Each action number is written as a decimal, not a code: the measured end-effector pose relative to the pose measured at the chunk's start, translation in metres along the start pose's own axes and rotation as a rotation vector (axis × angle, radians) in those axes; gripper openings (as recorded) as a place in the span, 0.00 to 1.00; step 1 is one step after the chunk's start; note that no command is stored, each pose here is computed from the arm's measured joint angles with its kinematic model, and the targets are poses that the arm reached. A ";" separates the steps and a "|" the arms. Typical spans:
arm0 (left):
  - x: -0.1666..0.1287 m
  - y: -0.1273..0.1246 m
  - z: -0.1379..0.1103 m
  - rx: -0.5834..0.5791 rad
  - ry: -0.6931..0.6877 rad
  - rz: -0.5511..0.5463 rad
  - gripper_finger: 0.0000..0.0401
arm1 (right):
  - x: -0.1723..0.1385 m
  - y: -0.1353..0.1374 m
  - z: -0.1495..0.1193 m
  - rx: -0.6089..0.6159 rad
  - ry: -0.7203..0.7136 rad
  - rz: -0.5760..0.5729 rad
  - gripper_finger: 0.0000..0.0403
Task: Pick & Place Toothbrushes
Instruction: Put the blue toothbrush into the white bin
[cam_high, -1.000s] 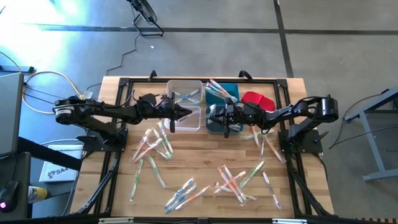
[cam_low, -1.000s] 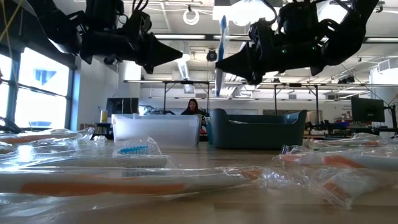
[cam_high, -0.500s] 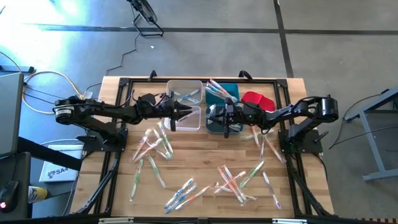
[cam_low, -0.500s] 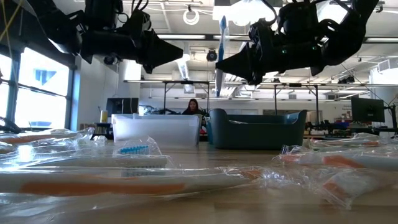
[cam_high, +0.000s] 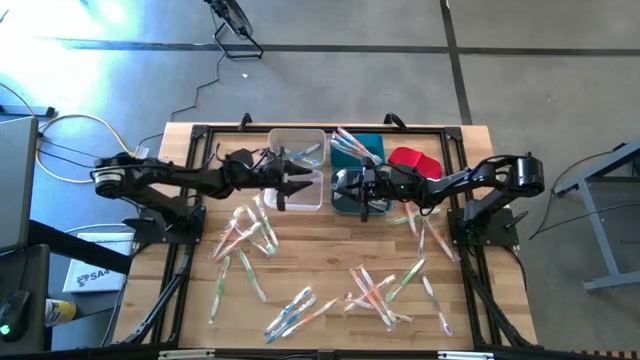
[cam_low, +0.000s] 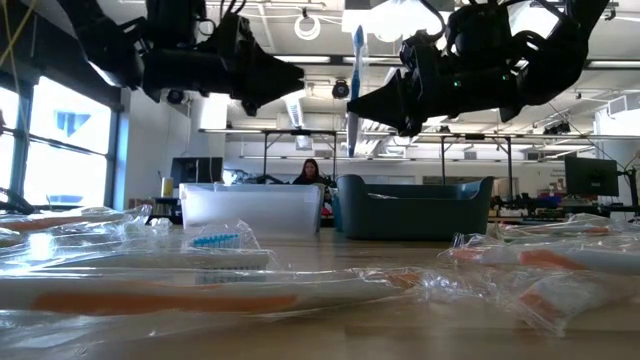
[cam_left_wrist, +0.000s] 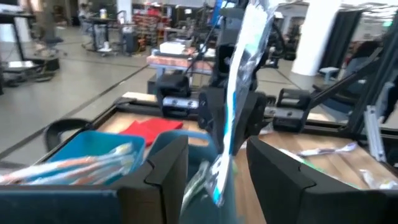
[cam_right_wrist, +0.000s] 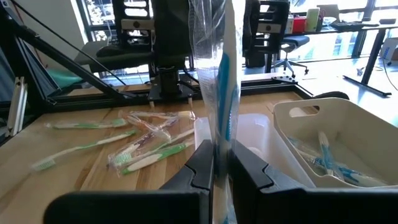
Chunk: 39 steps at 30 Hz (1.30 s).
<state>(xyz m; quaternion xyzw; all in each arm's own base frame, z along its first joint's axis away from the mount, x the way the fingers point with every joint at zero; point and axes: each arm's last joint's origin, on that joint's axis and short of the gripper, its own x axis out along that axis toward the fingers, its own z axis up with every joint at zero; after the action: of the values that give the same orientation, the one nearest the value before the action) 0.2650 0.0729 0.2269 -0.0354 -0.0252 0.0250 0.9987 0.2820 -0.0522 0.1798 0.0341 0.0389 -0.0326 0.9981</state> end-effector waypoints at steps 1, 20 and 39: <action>0.004 0.000 0.000 -0.001 0.003 -0.015 0.40 | 0.000 0.000 0.000 0.000 0.000 0.000 0.05; 0.071 -0.008 0.003 0.117 0.005 -0.157 0.40 | 0.000 0.000 -0.002 -0.005 0.020 0.001 0.05; 0.091 -0.005 -0.005 0.106 0.091 -0.074 0.26 | 0.000 0.000 -0.003 -0.004 0.029 -0.004 0.05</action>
<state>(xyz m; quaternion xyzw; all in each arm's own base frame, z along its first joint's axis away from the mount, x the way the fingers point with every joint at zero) 0.3558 0.0725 0.2271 0.0172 0.0202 -0.0122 0.9996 0.2816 -0.0521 0.1771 0.0327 0.0537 -0.0340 0.9974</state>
